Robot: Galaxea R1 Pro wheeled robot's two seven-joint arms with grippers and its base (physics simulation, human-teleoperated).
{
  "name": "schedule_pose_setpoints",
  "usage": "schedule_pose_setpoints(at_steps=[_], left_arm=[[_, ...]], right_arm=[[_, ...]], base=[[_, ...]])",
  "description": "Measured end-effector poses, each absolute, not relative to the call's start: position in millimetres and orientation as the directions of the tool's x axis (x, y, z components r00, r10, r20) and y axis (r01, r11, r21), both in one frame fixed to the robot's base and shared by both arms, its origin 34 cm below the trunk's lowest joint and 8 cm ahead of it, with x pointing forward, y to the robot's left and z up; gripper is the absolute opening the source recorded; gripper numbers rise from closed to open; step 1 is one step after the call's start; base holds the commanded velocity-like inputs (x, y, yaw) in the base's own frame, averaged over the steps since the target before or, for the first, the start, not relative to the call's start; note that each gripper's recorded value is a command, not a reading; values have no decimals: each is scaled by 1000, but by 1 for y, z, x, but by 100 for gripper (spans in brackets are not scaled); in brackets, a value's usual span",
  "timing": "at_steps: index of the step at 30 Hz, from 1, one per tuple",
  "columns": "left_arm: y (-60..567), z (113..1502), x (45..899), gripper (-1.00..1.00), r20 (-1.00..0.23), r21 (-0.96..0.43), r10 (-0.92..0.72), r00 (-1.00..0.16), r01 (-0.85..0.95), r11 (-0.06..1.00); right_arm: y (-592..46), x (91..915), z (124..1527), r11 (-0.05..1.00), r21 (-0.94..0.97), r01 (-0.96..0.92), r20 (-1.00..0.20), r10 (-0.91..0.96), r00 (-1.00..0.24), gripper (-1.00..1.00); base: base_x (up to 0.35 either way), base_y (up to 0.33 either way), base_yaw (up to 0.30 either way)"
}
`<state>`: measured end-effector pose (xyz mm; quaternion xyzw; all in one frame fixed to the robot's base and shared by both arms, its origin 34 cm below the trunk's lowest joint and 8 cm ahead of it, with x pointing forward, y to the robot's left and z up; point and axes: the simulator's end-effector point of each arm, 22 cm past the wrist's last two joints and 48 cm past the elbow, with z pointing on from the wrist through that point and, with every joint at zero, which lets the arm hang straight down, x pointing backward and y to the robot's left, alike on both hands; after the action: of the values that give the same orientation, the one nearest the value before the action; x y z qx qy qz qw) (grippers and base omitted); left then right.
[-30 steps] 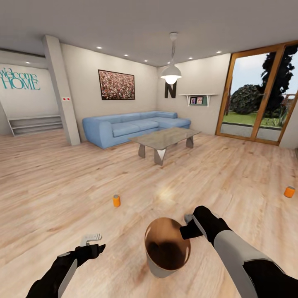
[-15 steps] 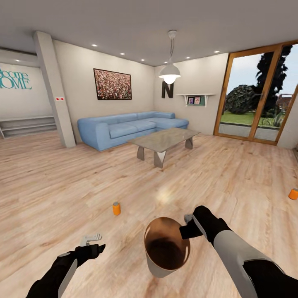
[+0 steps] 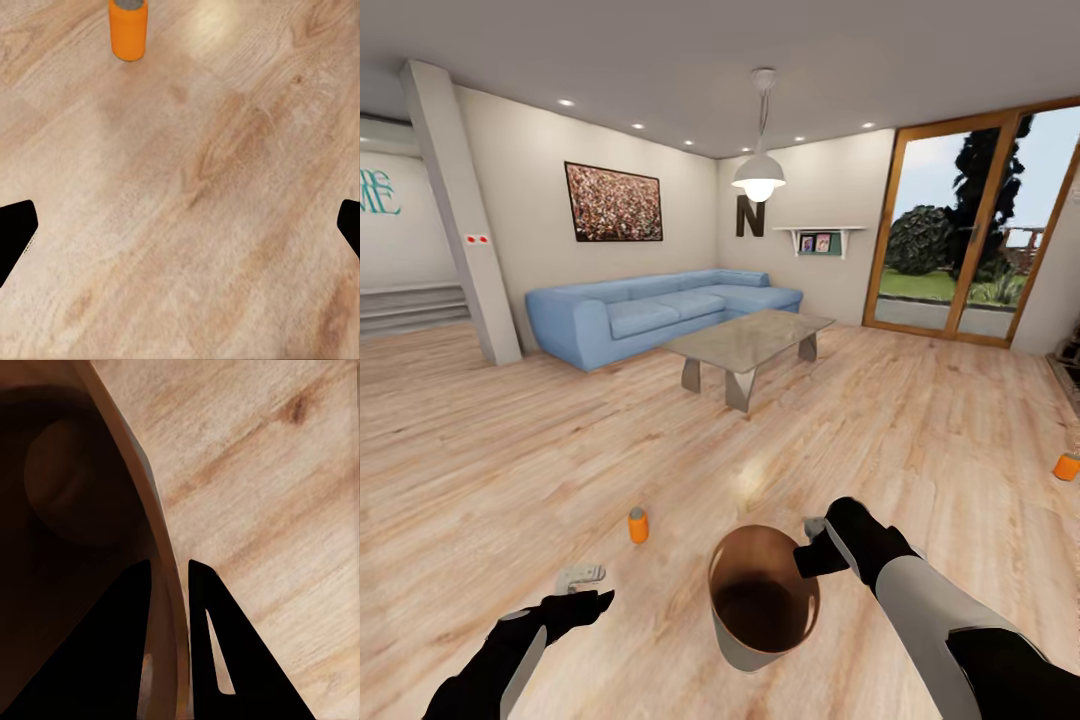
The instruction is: Put the three can of soda from the living room inside the tash can in the kitchen.
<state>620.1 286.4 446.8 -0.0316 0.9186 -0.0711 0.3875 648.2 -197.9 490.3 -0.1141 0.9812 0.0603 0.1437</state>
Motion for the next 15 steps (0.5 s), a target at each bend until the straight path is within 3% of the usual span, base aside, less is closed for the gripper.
schedule_pose_setpoints(at_steps=[5, 15], left_arm=[[286, 447, 620, 100, -708, -155, -113, -698, -3, 988], [286, 447, 620, 100, -708, -154, -112, -697, -2, 988]], right_arm=[[-200, 648, 490, 966, 76, -246, -295, -214, -931, -100], [-198, 648, 490, 966, 83, -245, -296, -211, -932, -100]], base=[[242, 224, -141], [242, 224, -14]])
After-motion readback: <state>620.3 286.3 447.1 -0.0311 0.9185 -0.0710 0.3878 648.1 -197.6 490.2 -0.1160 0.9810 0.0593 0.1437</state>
